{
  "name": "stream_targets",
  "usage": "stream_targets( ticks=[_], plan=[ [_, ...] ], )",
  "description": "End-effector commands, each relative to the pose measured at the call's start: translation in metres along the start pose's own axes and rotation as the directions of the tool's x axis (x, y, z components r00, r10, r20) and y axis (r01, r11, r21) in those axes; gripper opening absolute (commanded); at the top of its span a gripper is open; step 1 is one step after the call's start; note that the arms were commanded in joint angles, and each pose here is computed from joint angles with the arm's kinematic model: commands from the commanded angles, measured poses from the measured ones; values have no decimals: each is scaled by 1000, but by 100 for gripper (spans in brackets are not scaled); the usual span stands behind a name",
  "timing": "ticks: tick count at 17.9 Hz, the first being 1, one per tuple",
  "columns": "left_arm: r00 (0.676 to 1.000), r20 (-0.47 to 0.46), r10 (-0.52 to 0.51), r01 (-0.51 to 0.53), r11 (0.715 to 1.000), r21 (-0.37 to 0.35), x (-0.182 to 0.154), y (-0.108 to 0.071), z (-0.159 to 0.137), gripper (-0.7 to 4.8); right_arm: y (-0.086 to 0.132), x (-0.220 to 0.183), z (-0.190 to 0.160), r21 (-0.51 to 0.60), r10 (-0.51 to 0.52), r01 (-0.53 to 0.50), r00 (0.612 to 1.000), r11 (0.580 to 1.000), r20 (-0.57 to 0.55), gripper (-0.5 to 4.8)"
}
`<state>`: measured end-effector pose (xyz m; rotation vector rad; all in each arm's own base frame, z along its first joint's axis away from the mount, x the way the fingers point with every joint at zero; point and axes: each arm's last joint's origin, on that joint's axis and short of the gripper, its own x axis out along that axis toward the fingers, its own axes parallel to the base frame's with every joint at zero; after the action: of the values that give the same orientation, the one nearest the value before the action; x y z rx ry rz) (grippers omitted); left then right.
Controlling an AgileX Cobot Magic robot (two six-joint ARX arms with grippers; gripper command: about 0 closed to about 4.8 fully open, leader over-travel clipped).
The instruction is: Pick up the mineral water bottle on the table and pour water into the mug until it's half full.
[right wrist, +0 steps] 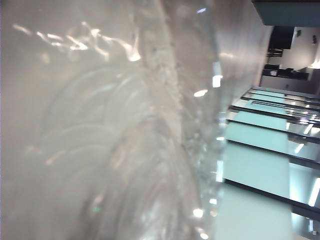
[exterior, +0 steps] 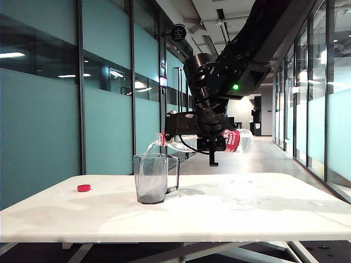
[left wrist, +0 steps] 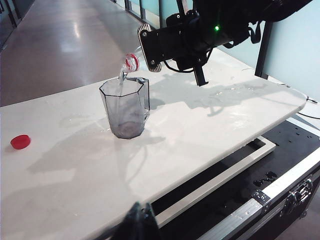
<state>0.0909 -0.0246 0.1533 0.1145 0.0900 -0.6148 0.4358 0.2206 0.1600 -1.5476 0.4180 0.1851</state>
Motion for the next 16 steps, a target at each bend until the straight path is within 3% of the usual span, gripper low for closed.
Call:
stream_targets(
  ticks=[1,16],
  plan=[
    [1000,-1,-5,5,1000,5,0,0,0,-5,-15,-4,1,13,-81,82,996,997,-33,144],
    [1000,-2,-5,5,1000,5,0,0,0,-5,-14,-5,2,-24,-84,83,995,996,-53,144]
  ],
)
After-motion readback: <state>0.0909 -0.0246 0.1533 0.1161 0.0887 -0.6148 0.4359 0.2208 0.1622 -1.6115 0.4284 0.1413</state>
